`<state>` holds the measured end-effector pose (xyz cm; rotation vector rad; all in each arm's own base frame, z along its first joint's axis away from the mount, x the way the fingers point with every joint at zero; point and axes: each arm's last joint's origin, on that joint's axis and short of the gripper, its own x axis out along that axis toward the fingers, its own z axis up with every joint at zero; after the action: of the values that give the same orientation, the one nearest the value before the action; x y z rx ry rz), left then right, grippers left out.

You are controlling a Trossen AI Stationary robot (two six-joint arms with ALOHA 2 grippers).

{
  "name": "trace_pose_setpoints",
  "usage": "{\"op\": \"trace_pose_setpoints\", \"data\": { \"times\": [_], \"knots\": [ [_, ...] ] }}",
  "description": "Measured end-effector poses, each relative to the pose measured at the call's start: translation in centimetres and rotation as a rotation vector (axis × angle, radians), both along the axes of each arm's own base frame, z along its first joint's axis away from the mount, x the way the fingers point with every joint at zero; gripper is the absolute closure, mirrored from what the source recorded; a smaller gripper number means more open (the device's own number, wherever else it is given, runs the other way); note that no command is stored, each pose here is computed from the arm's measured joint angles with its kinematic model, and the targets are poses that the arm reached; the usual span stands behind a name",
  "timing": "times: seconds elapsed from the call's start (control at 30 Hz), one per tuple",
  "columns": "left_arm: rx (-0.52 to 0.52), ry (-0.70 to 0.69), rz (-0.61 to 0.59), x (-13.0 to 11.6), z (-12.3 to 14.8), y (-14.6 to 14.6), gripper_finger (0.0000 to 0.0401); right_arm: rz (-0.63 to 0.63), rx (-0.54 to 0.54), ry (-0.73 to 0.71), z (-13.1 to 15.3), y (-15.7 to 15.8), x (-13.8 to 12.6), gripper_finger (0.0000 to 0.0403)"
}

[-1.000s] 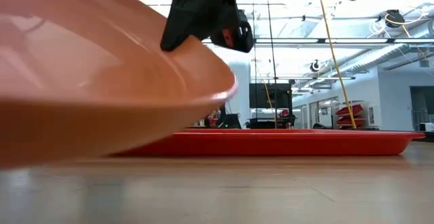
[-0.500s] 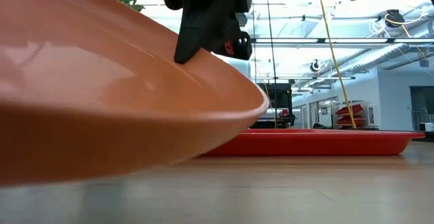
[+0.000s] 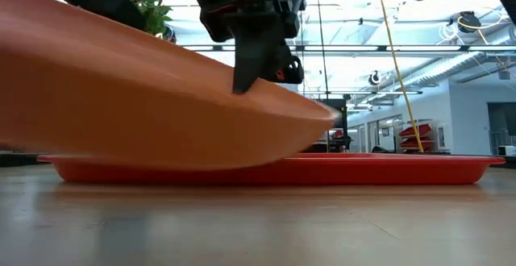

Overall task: Pick and place plate/cup/fork/spoon on tray
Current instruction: Put the orange plate on the red serving tray

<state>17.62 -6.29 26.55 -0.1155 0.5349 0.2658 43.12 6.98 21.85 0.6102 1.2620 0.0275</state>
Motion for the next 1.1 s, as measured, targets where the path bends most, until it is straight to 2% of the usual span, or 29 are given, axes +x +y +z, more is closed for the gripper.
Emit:
{"op": "trace_pose_setpoints", "data": {
  "times": [0.23,0.43,0.57,0.7,0.9,1.1],
  "knots": [
    [0.008,0.006,-0.004,0.0,0.0,0.0,0.0375,0.024,0.045,0.068,0.4,-1.0,-0.5,0.0403],
    [0.007,0.017,0.0,-0.1,-0.1,0.0,0.0375,0.012,-0.006,0.091,2.9,-2.7,-0.5,0.0403],
    [-0.001,0.024,-0.012,-0.1,-0.2,0.0,0.0375,-0.005,-0.056,0.075,4.8,-4.5,-0.5,0.0403],
    [0.003,0.053,-0.025,-0.3,-0.4,0.0,0.0375,-0.025,-0.07,0.123,5.7,-6.7,-1.1,0.0403],
    [0.024,0.088,-0.022,-0.5,-0.6,0.1,0.0375,-0.056,-0.092,0.299,5.7,-10.2,-3.0,0.0403],
    [0.033,0.079,-0.028,-0.7,-0.4,0.3,0.0375,-0.06,-0.085,0.301,5.7,-12.8,-3.5,0.0403]
  ]
}}
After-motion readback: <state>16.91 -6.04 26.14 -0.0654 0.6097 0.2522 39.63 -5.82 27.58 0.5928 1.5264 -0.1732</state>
